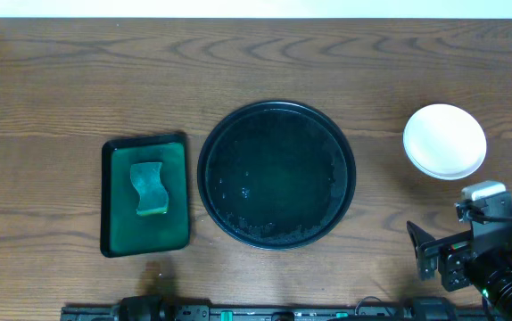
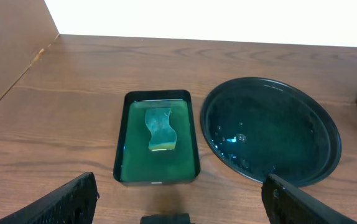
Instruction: Clean dirty plates on tray and stack at the side
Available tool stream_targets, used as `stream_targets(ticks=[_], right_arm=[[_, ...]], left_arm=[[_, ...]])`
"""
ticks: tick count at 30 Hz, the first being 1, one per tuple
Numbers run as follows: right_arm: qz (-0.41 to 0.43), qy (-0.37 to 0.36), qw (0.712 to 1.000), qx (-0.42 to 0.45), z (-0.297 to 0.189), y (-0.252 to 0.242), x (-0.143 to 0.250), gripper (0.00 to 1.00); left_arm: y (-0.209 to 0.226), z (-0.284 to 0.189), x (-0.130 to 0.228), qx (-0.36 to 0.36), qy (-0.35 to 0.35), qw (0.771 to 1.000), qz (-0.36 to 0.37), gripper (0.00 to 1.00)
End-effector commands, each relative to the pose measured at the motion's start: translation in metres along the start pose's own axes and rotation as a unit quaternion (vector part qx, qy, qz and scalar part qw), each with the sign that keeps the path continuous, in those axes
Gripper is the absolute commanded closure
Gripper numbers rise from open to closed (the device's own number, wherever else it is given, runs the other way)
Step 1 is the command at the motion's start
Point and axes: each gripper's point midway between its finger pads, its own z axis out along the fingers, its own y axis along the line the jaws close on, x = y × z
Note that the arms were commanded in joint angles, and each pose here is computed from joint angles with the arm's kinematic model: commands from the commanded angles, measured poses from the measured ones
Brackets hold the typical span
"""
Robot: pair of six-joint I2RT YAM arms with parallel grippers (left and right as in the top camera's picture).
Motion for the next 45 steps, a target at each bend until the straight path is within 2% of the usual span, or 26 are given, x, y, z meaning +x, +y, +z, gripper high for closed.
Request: stream_targets(ticks=[1, 12, 15, 22, 29, 32, 35, 40, 45], right_arm=[[-0.011, 0.004, 1.000, -0.007, -0.002, 0.003, 0.002, 0.01], [-0.009, 0.016, 1.000, -0.009, -0.002, 0.004, 0.008, 0.01], [-0.009, 0.016, 1.000, -0.009, -0.002, 0.004, 0.008, 0.01], [-0.009, 0.016, 1.000, -0.009, -0.002, 0.004, 0.008, 0.01], [-0.009, 0.016, 1.000, -0.009, -0.002, 0.004, 0.008, 0.01], [-0.009, 0.016, 1.000, -0.009, -0.002, 0.004, 0.008, 0.01], [-0.009, 0.016, 1.000, -0.009, -0.002, 0.004, 0.008, 0.01], [-0.009, 0.016, 1.000, -0.009, -0.002, 0.004, 0.008, 0.01], [-0.009, 0.016, 1.000, -0.009, -0.002, 0.004, 0.008, 0.01]], left_arm=[[0.001, 0.002, 0.019, 0.000, 0.047, 0.999, 0.003, 0.15], [0.002, 0.002, 0.019, -0.003, 0.047, 0.999, 0.003, 0.15], [0.004, 0.003, 0.009, -0.008, 0.027, 1.000, 0.005, 0.15], [-0.003, 0.001, -0.070, 0.011, -0.130, 0.991, 0.020, 0.15], [-0.014, 0.015, -0.139, 0.045, -0.267, 0.962, 0.044, 0.15], [-0.023, 0.028, -0.153, 0.072, -0.312, 0.945, 0.060, 0.15], [-0.033, 0.045, -0.156, 0.103, -0.355, 0.926, 0.081, 0.15], [-0.044, 0.076, -0.138, 0.138, -0.410, 0.895, 0.110, 0.15], [-0.045, 0.107, -0.106, 0.145, -0.426, 0.885, 0.117, 0.15]])
